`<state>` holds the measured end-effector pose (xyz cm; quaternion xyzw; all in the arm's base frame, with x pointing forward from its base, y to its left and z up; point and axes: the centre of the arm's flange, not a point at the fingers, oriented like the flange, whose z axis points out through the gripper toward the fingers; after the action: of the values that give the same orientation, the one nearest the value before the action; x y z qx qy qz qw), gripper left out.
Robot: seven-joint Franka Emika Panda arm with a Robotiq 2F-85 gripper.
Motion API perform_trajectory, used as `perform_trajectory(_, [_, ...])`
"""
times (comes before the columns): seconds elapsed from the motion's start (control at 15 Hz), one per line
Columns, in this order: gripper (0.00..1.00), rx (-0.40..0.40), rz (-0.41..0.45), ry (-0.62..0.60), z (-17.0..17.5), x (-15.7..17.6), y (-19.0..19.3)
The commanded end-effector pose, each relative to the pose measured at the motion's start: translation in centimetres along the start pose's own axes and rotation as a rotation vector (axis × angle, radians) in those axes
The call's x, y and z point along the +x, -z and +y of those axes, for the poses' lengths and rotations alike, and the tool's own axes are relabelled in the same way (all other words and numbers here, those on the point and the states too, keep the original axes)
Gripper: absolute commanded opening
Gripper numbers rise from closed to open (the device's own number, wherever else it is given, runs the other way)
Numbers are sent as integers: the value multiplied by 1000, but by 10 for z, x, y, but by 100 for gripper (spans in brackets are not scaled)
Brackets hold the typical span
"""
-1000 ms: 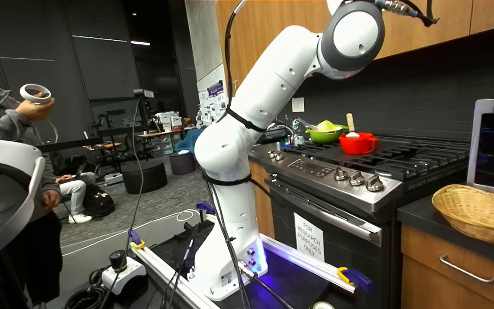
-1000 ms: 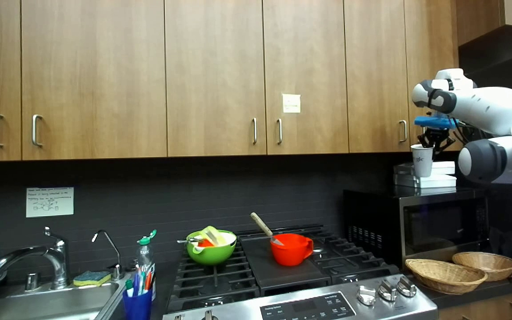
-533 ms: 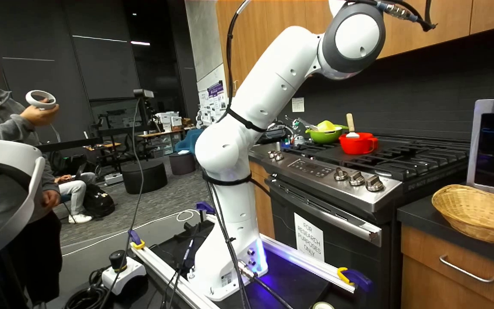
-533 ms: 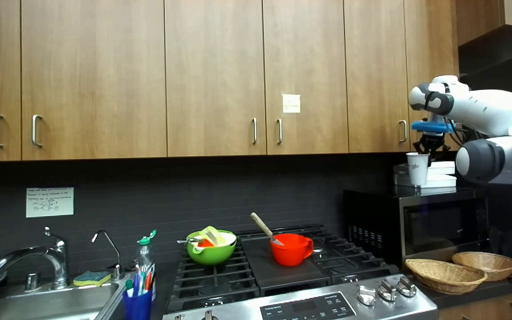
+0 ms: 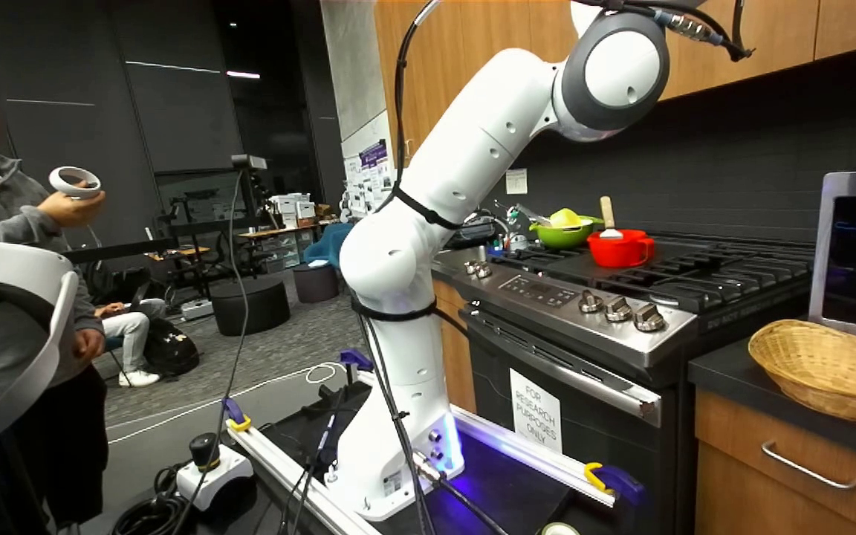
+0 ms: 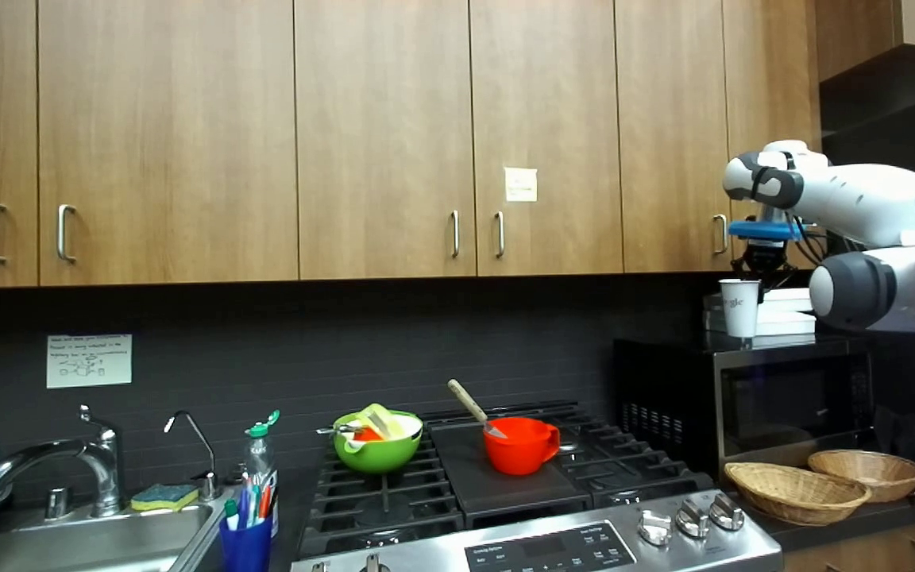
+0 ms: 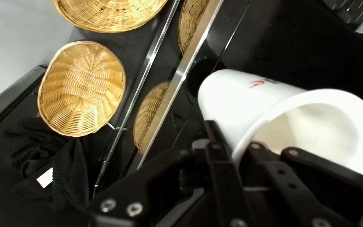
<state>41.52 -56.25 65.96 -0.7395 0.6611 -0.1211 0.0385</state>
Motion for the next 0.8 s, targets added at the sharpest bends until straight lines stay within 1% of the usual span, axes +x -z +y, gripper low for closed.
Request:
perform_trajectory(0.0, [2,-16,3,9,-29,33,24])
perform_trajectory(0.73, [2,-51,1,22,-42,29,10])
